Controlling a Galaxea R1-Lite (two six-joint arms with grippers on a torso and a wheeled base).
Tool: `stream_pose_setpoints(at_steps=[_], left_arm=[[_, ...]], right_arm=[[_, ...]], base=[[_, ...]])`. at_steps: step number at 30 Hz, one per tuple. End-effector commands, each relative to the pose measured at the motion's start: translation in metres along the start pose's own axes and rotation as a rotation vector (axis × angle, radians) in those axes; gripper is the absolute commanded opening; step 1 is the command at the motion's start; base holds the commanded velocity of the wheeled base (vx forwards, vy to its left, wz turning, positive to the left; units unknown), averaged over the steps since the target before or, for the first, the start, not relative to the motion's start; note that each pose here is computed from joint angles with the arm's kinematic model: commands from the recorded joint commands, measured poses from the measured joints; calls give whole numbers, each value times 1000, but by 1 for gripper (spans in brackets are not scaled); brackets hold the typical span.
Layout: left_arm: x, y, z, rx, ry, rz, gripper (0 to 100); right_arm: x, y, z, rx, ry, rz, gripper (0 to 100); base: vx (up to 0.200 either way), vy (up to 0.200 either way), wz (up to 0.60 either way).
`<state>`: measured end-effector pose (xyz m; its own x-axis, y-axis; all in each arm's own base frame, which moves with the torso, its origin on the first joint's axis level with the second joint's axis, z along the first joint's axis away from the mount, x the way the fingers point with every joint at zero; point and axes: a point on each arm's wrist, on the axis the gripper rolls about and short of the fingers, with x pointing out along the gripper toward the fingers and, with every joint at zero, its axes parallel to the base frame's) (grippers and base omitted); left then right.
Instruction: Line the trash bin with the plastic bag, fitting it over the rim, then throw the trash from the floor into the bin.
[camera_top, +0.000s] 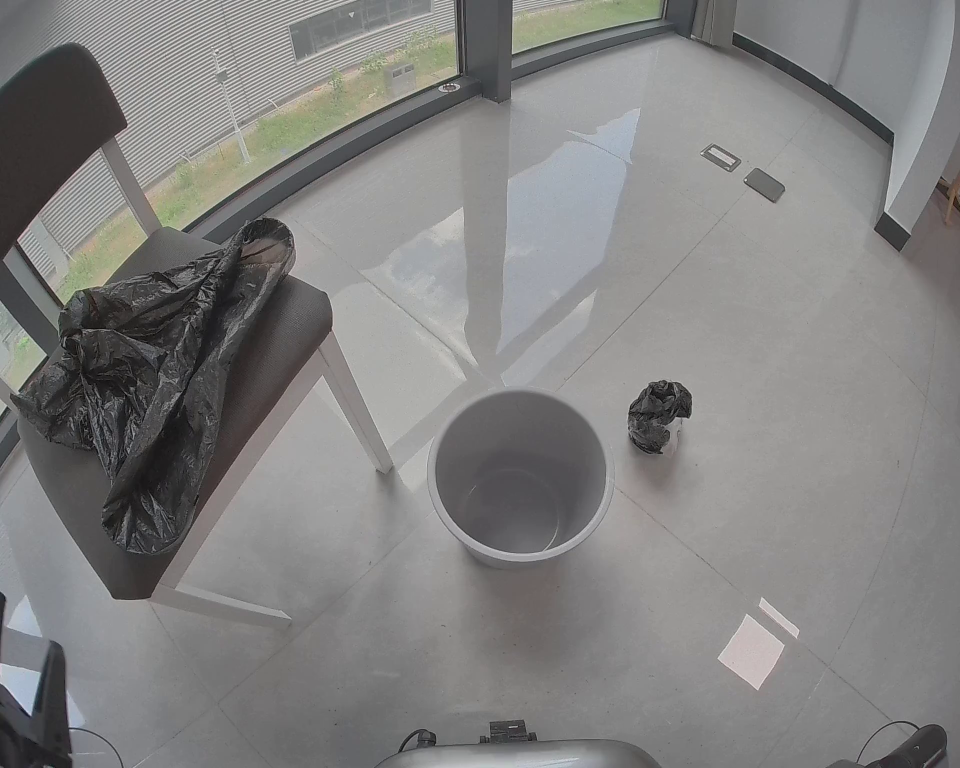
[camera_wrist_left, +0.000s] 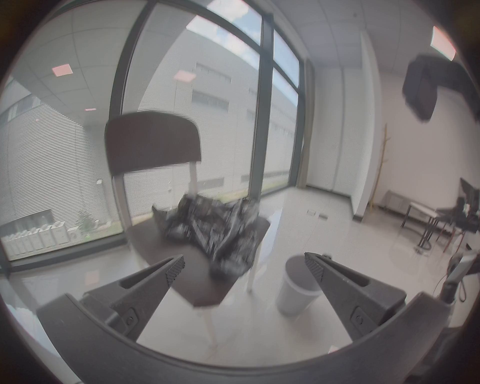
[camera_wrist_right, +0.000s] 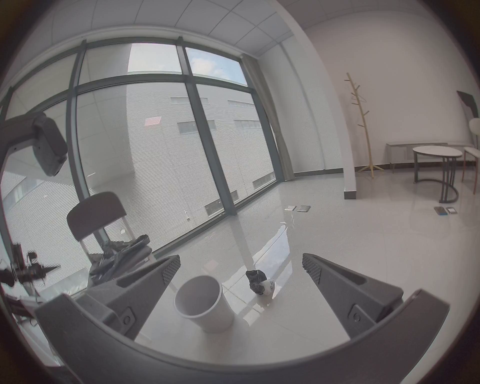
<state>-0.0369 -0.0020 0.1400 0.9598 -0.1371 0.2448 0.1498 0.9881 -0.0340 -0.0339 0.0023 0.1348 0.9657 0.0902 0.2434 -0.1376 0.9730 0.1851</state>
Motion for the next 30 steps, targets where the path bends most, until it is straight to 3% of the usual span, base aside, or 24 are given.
stream_pose_setpoints(at_steps=[1,5,12,18,24,30], left_arm=[[75,4,58,59,193,-57,100],[111,9,59,102,314,41,100],[169,21,39,46,528,177,100],[202,33,27,44,672,282,100],[195,41,27,35,671,344,100],[181,38,31,-50,628,353,100]], right_arm=[[30,5,25,-218,180,116,100],[52,8,44,-211,222,113,100],[99,10,75,-249,281,119,100],[116,9,78,-273,318,124,100],[118,10,80,-271,304,157,100],[118,10,80,-270,301,159,100]], base=[[0,0,0],[0,0,0],[0,0,0],[0,0,0],[0,0,0],[0,0,0]])
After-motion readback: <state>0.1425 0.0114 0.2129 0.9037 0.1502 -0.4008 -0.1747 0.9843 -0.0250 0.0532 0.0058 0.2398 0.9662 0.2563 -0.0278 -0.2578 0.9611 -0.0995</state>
